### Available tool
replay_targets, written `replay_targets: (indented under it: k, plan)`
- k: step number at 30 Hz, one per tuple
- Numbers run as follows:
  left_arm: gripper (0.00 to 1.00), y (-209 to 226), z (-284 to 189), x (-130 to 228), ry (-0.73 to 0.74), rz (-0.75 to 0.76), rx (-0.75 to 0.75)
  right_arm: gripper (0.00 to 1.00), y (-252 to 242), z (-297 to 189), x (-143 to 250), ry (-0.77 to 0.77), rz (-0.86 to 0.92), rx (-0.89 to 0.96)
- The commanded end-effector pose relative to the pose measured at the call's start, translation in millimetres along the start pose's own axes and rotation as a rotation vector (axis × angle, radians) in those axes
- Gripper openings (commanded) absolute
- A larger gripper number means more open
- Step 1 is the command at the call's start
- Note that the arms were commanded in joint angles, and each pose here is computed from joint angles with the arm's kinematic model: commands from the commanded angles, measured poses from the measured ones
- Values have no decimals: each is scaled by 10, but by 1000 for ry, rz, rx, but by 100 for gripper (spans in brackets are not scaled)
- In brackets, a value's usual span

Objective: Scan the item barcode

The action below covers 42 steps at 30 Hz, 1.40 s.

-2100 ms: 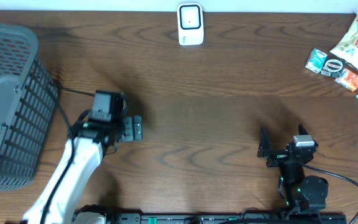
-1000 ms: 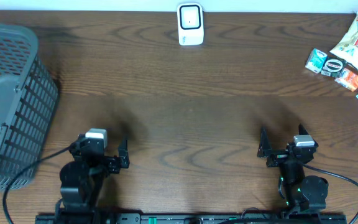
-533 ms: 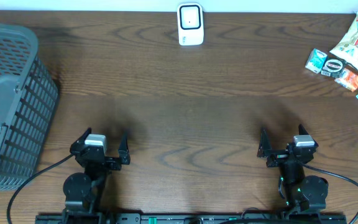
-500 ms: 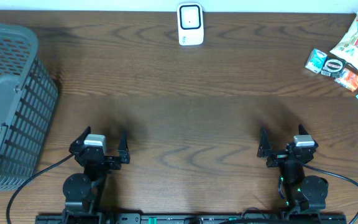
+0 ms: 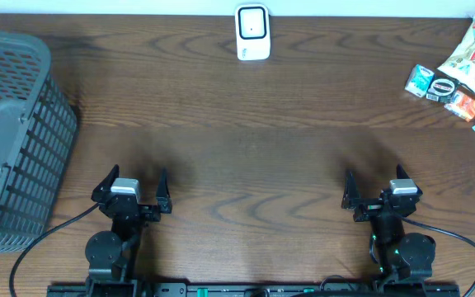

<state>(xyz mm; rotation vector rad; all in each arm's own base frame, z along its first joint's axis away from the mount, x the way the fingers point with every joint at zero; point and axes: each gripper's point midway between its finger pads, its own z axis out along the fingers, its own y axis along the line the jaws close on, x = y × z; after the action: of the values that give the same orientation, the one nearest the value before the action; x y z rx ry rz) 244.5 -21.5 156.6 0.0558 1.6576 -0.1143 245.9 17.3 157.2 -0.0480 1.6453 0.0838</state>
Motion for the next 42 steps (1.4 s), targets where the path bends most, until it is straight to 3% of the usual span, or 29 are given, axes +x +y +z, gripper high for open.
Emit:
replay_targets:
  k: [1,42]
  plan:
    - [98,28,3,123,37,10,-12,99,-30,-3,4,-1,14,15]
    - [98,54,0,178,59,-6,-28,99,-30,-3,4,-1,14,15]
